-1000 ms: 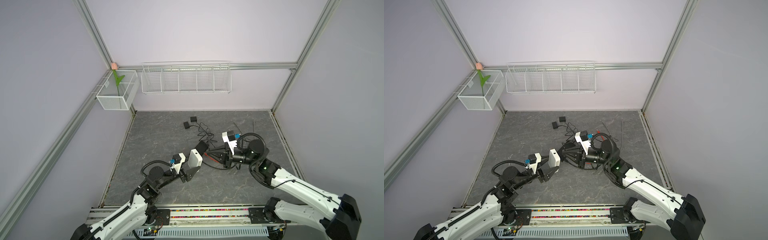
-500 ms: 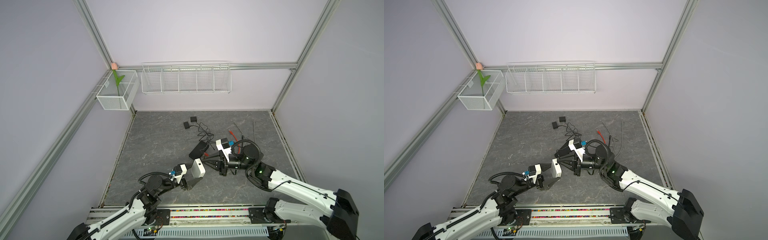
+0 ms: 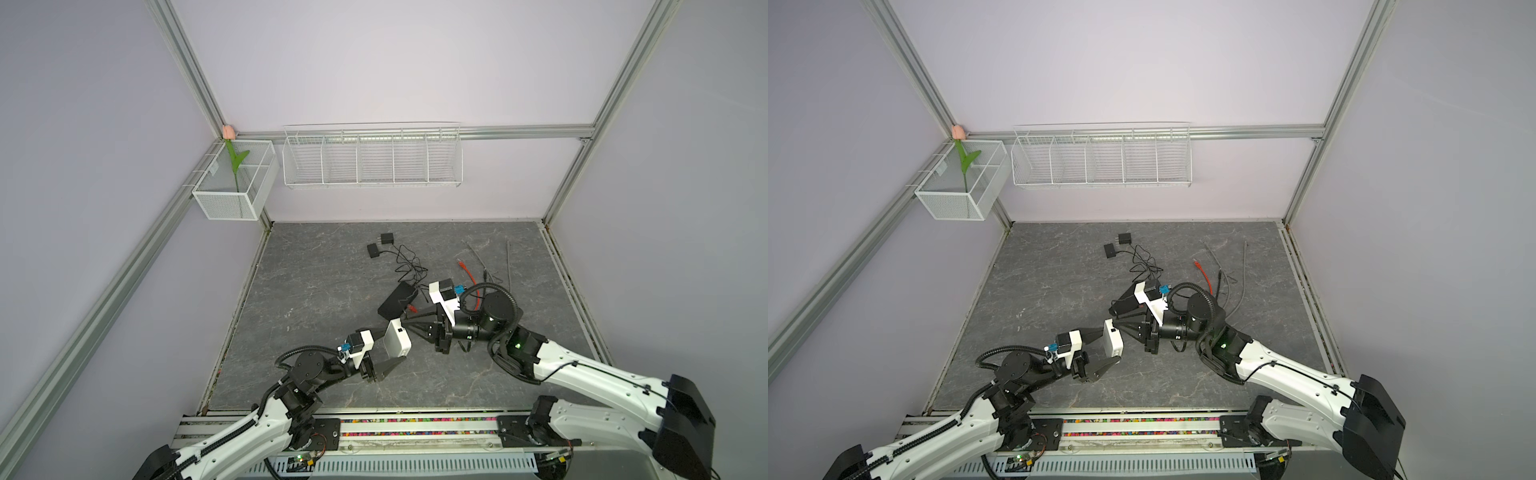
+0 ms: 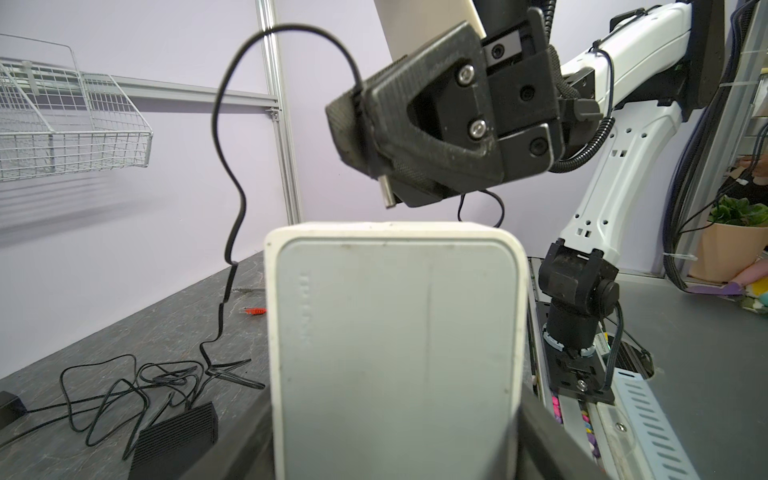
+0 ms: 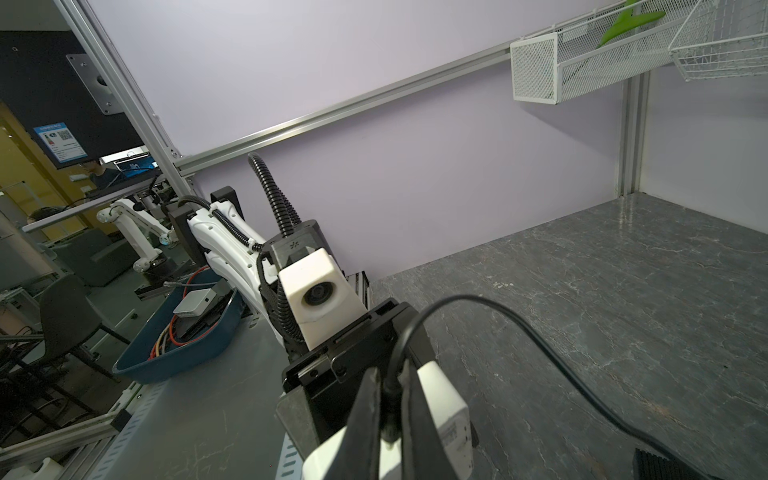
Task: Insert the plug into the switch port
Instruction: 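Lift the white router with the left gripper while the right brings the plug above, then push the barrel plug down into the router's top port with the right gripper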
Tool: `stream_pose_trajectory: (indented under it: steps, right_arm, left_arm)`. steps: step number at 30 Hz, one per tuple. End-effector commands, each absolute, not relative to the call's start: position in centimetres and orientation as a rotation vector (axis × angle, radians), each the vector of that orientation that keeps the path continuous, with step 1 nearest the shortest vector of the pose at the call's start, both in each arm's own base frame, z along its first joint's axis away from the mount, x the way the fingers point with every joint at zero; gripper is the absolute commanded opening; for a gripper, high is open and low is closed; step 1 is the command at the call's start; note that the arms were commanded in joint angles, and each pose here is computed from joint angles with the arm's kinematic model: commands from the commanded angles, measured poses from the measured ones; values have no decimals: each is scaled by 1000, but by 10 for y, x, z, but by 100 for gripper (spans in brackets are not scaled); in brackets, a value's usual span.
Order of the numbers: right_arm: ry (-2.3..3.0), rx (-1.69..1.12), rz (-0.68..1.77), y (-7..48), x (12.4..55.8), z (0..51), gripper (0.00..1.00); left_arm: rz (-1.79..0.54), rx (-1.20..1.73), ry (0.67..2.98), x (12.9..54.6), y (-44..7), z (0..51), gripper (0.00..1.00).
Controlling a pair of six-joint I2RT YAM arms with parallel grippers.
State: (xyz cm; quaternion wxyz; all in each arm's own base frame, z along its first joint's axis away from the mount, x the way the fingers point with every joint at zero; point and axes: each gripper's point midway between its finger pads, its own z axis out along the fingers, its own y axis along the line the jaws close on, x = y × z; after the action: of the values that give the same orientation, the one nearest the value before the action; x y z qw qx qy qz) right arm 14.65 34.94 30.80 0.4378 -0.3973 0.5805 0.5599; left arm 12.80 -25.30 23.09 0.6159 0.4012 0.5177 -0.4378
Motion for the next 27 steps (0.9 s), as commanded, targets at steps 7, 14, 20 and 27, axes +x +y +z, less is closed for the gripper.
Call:
stream_pose_trajectory:
  steps: [7, 14, 20, 27]
  right_arm:
    - [1422, -998, 1383, 356, 146, 306, 7]
    - [1432, -1005, 1381, 360, 146, 303, 7]
    - [1445, -1010, 1368, 365, 146, 297, 7]
    - [1475, -1010, 1336, 366, 147, 288, 7]
  left_arm:
    - [-1019, 923, 1152, 123, -251, 237, 0]
    - [-1017, 919, 1151, 122, -250, 238, 0]
    - [-1022, 906, 1157, 122, -249, 239, 0]
    - [-1023, 868, 1145, 124, -246, 248, 0]
